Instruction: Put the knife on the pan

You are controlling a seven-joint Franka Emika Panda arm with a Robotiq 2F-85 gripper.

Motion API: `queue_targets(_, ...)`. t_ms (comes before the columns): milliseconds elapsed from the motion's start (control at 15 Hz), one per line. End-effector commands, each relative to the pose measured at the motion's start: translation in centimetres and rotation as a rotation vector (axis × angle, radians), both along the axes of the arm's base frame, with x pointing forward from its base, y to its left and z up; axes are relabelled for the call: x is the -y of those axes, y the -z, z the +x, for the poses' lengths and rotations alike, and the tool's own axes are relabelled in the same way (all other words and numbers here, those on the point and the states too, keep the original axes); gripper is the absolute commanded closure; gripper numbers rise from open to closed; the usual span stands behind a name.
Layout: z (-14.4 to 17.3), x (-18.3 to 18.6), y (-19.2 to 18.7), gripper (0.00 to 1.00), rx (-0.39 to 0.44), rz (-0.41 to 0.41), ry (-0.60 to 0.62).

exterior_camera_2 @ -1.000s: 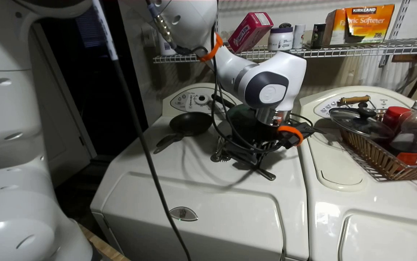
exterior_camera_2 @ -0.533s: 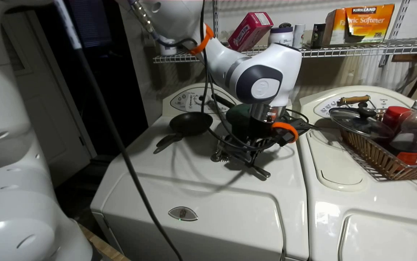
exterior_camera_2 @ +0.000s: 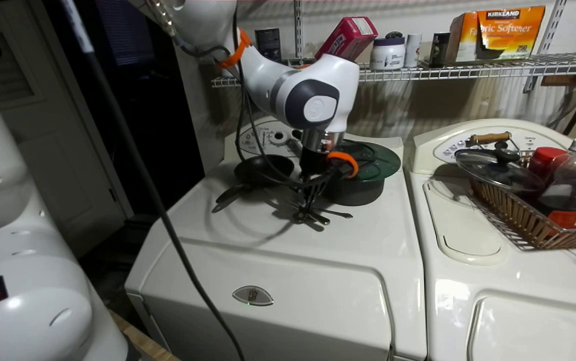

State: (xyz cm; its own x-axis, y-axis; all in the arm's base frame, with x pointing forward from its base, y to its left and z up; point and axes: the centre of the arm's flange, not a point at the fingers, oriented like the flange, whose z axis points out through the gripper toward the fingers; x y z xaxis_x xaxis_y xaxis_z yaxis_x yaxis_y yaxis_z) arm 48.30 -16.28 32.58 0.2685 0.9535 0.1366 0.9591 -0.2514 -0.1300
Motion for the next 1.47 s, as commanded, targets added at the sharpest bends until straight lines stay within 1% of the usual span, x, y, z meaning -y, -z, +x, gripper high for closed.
queue_targets(0, 0.4, -4.8, -2.9, 0.95, 0.019, 0.023, 0.006)
queue_targets(133, 1.0, -6.6, -3.7, 0.95, 0.023, 0.042, -0.002)
queue_targets(200, 1.2, -7.0, -4.0, 0.95, 0.018, 0.052, -0.015)
queue_targets(267, 1.3, -6.2, -2.7, 0.88, 0.019, 0.020, -0.024)
queue_targets(400, 1.3, -6.9, -3.2, 0.88, 0.019, 0.027, -0.032)
queue_targets(667, 1.2, -6.8, -3.3, 0.88, 0.017, 0.029, -0.030)
queue_targets(733, 1.2, -6.8, -3.2, 0.97, 0.017, 0.029, -0.029)
queue_targets(800, 1.5, -7.5, -3.4, 0.97, 0.023, 0.018, -0.017)
queue_targets(867, 2.0, -8.9, -3.5, 0.97, 0.033, -0.013, 0.003)
queue_targets(933, 2.3, -9.8, -3.6, 0.97, 0.020, -0.010, 0.038)
queue_targets(1267, 4.3, -13.8, -4.2, 0.97, 0.093, -0.046, 0.260)
queue_targets(1400, 5.0, -14.9, -4.4, 0.97, 0.100, -0.055, 0.336)
